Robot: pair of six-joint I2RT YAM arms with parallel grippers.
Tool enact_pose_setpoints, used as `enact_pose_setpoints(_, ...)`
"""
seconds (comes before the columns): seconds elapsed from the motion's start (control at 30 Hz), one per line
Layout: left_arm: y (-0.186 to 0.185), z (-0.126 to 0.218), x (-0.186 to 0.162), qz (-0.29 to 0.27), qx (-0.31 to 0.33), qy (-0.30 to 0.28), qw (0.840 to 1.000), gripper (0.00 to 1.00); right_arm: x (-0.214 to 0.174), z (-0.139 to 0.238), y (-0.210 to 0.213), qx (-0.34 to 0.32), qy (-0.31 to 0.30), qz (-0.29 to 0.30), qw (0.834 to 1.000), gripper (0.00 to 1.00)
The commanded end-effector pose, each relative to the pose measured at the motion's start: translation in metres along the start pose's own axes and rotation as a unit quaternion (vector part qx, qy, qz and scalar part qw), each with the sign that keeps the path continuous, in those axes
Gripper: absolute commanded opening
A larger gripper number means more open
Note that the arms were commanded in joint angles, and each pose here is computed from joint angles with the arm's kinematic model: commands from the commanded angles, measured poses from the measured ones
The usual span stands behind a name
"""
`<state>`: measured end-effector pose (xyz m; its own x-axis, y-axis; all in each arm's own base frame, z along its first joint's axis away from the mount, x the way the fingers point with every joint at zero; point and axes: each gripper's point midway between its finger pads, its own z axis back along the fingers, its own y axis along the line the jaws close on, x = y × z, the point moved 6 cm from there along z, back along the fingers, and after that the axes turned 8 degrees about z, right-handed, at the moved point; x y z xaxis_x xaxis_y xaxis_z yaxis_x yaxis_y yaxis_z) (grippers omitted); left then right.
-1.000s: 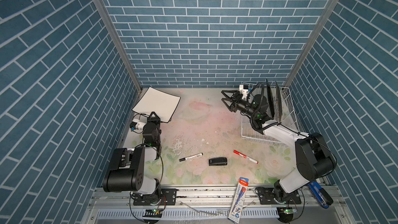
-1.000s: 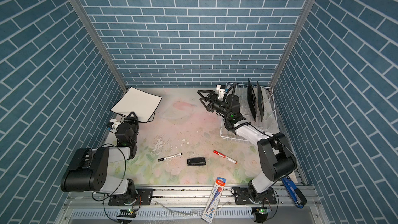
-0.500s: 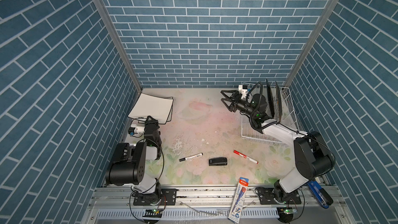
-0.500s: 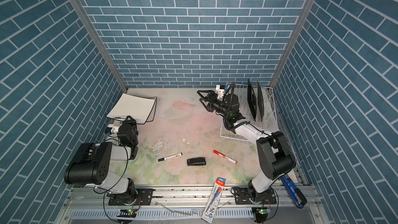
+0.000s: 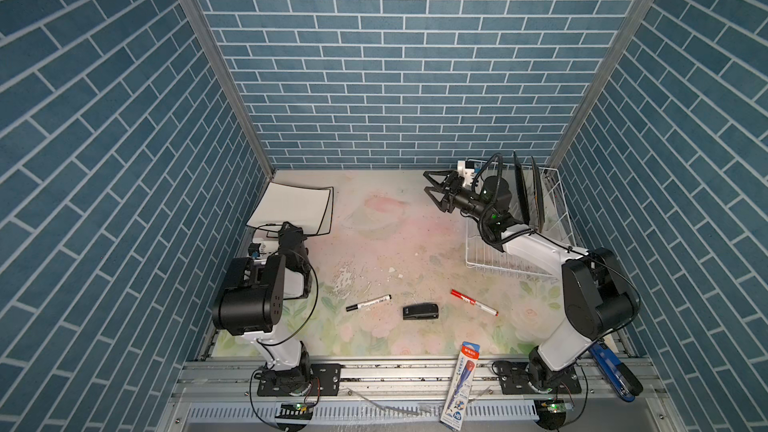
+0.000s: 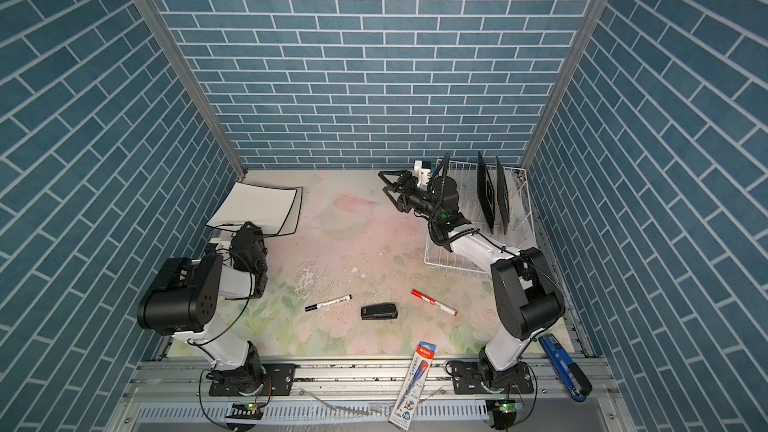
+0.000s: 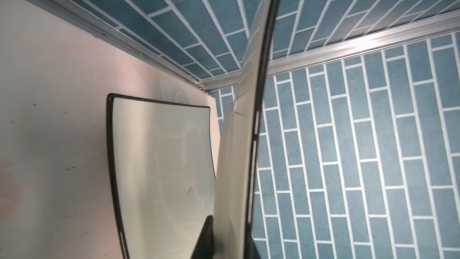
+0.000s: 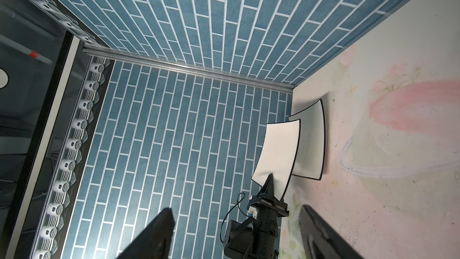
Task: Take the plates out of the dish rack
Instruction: 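Carry the plate with the left gripper toward the first plate on the table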
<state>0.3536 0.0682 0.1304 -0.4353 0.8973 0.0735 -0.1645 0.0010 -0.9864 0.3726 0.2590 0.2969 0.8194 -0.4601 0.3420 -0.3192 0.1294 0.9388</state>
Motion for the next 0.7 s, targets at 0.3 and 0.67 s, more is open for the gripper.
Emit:
enact_pose_setpoints(0.3,-0.054,-0.02,-0.003,0.067,-0.118,0.005,0.991,0.0,0.011,-0.016,0.011,0.022,0.014,0.021,0.999,0.79)
enact_pose_setpoints(0.67,-0.044,-0.031,-0.006,0.065,-0.105,0.015,0.992,0.0,0.013,-0.021,0.007,0.022,0.02,0.02,0.999,0.79)
